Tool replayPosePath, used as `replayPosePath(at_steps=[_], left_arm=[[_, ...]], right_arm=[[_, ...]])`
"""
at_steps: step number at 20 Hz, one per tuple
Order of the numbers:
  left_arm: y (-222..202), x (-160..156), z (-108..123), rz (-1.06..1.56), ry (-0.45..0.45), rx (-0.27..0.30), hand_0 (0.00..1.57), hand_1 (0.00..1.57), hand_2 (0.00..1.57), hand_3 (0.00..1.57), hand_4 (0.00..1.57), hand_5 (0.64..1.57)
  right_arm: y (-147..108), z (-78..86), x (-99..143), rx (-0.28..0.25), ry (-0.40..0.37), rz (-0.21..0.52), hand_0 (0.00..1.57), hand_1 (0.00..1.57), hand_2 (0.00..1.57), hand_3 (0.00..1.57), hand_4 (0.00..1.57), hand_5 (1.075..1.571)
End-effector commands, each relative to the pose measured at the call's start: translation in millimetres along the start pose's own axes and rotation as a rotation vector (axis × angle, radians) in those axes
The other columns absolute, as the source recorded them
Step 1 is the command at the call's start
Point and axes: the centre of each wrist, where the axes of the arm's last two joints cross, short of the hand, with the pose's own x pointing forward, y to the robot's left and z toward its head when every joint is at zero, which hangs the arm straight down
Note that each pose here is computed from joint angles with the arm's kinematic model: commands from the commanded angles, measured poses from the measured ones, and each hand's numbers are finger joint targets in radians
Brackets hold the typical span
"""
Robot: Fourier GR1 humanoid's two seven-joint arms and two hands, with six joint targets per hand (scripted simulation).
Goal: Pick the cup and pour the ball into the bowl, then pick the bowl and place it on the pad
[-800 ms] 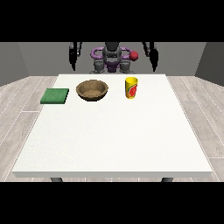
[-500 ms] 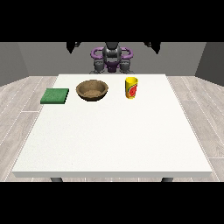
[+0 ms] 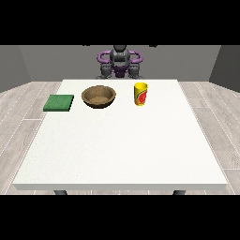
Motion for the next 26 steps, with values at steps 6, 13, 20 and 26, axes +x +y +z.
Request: replayPosePath(at_steps=[6, 13, 20, 26], left_arm=[[-29, 34, -23, -0.047, -0.259, -0.008, 0.0, 0.0, 0.0, 0.0, 0.61, 1.555], [7, 26, -48, -0.126, -0.498, -0.009, 0.0, 0.0, 0.0, 0.0, 0.57, 1.507], [28, -34, -68, -0.14, -0.48, -0.002, 0.0, 0.0, 0.0, 0.0, 0.31, 1.48], [19, -75, -87, -0.153, -0.404, -0.002, 0.0, 0.0, 0.0, 0.0, 0.0, 1.441]], right_arm=[[5, -5.0, 50, 0.027, -0.251, -0.027, 0.0, 0.0, 0.0, 0.0, 0.72, 1.54], [-2, -26.3, 33, 0.038, -0.456, -0.019, 0.0, 0.0, 0.0, 0.0, 0.68, 1.539], [-25, -33.3, 36, 0.052, -0.516, -0.01, 0.0, 0.0, 0.0, 0.0, 0.68, 1.553], [-46, -46.1, 17, 0.063, -0.449, -0.03, 0.0, 0.0, 0.0, 0.0, 0.67, 1.56]])
